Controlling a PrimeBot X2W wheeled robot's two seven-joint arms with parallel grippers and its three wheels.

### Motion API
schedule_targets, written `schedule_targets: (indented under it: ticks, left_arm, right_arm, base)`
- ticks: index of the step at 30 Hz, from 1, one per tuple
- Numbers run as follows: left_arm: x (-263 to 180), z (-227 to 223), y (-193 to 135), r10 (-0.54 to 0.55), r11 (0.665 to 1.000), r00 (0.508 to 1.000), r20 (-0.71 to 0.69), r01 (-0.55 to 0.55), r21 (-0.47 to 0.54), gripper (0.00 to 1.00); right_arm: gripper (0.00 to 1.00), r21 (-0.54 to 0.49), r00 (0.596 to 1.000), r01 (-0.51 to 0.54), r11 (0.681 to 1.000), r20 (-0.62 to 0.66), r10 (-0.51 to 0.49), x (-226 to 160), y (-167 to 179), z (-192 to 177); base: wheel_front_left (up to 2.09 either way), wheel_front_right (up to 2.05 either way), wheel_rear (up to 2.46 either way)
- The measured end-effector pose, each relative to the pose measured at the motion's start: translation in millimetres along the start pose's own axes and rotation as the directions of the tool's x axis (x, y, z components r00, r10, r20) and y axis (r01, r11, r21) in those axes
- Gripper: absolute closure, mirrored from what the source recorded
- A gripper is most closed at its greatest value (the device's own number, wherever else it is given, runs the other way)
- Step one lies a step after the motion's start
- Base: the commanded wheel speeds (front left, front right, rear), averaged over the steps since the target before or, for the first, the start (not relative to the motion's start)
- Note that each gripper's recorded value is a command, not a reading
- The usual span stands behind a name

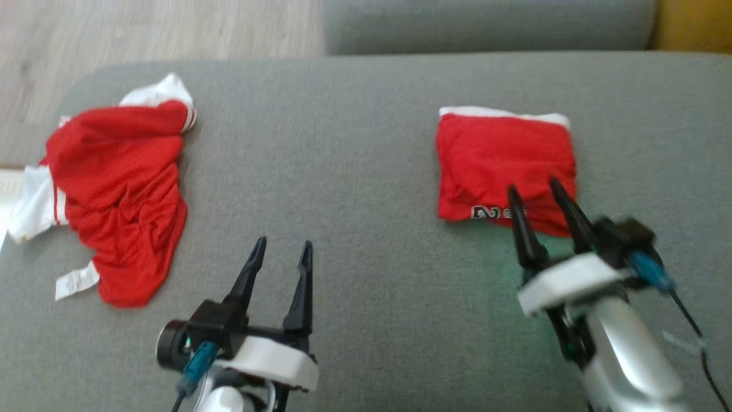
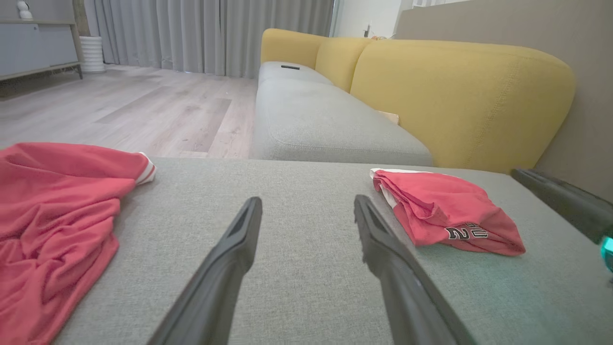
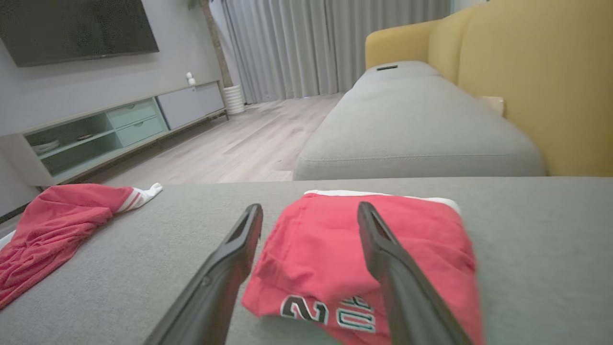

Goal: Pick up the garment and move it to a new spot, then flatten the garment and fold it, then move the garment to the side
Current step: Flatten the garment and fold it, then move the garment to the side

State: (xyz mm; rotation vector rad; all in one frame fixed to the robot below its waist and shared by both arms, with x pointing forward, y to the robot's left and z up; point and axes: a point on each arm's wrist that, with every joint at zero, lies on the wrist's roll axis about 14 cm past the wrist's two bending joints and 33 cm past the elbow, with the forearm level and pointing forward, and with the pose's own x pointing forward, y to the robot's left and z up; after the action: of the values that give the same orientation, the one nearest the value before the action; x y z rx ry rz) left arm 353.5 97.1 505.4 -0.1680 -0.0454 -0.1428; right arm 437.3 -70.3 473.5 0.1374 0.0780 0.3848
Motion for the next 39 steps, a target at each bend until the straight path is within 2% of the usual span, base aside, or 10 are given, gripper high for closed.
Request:
schedule_targets:
  ticks: [8,16,24,39]
  left_arm:
    - [-22,8,7,0.025,0.999,0.999,0.028,-0.026,0.023,0.00]
    - [-37,6,18,0.059,0.997,0.998,0.025,-0.060,0.041,0.00]
    - [-53,-6,24,0.078,0.996,0.997,-0.015,-0.078,0.036,0.00]
    - [-55,-9,25,0.084,0.996,0.996,-0.023,-0.083,0.035,0.00]
  right_arm:
    - [0.00,-0.014,0.983,0.163,0.987,0.088,-0.161,-71,-39,18]
    - [0.00,0.001,0.976,0.206,0.979,0.066,-0.205,-108,-38,4]
    - [0.00,0.002,0.978,0.203,0.979,0.047,-0.203,-119,-31,-5]
    - [0.00,-0.007,0.982,0.185,0.983,0.050,-0.185,-115,-24,-4]
  base:
    - [0.00,0.00,0.00]
    - [0.00,0.00,0.00]
    - [0.00,0.00,0.00]
    - [0.00,0.00,0.00]
